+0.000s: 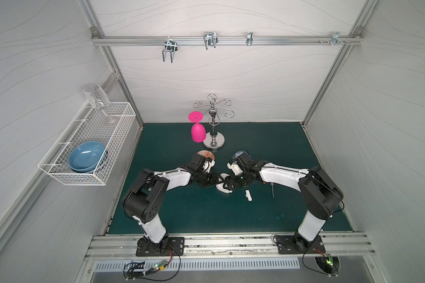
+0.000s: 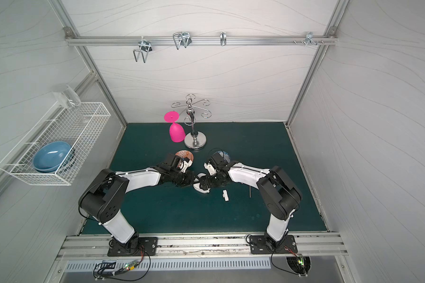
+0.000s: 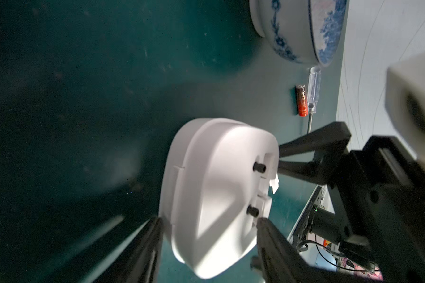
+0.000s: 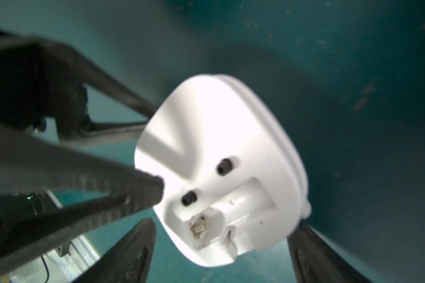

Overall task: Remove the battery from the alarm
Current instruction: Adjust the alarm at the center of the board, then pick up the cover from the center of the board.

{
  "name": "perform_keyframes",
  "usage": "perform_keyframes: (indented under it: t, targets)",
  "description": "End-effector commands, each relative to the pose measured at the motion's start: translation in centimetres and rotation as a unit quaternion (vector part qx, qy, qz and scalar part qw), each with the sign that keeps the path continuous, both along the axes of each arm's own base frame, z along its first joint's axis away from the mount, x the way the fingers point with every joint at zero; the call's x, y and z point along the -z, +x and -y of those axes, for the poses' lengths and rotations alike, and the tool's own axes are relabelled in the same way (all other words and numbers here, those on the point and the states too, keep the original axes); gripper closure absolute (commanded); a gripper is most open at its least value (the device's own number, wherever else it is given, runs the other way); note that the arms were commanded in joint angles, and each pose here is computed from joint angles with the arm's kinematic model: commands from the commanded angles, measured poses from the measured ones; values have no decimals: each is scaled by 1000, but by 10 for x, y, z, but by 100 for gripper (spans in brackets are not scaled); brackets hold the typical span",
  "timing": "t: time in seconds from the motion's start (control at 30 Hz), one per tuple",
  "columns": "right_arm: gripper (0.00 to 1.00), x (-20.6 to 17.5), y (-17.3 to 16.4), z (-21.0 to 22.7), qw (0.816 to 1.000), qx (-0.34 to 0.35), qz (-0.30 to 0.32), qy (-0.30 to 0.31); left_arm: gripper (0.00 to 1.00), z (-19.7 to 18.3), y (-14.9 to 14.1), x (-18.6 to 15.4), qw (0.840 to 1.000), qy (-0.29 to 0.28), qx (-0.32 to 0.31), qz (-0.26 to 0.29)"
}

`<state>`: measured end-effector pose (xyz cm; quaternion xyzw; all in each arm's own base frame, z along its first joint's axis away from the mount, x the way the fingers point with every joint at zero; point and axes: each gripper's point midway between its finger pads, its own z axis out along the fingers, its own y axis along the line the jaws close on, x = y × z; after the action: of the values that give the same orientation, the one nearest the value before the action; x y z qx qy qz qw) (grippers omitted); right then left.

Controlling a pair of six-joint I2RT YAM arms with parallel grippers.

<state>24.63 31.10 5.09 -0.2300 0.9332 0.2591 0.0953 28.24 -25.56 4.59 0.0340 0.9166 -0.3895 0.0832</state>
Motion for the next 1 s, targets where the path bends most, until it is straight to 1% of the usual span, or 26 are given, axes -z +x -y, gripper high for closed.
perform_keyframes:
  t: [0.0,0.1,0.17,0.23,0.3,0.37,0.47,0.67,0.77,0.83,0.97]
  targets:
    - [13,-20,-2,18,1000,-10,14,-10,35,12,2,-23,999,-35,1,32]
    - [16,-29,-4,44,999,11,20,-30,35,7,0,-29,999,-30,-8,42]
    - [23,-32,-7,65,998,29,18,-52,35,5,-1,-36,998,-32,-12,49]
    - [31,-30,-15,86,995,40,13,-88,35,3,-3,-43,997,-38,-18,57]
    - [41,-27,-27,95,994,42,-1,-105,35,-2,-7,-45,997,-36,-29,63]
    - [47,-21,-38,97,992,39,-9,-119,35,-7,-10,-48,996,-34,-37,69]
    - [51,-10,-47,97,988,31,-9,-151,35,-11,-15,-50,996,-32,-44,72]
    - [58,12,-45,95,980,30,-12,-196,35,-17,-22,-49,996,-30,-52,70]
    - [62,17,-44,93,978,28,-10,-206,35,-19,-24,-47,996,-28,-54,67]
    - [67,19,-42,90,978,28,-12,-208,36,-19,-25,-46,996,-27,-55,67]
    - [72,21,-41,86,978,26,-12,-209,36,-19,-24,-46,996,-27,-55,67]
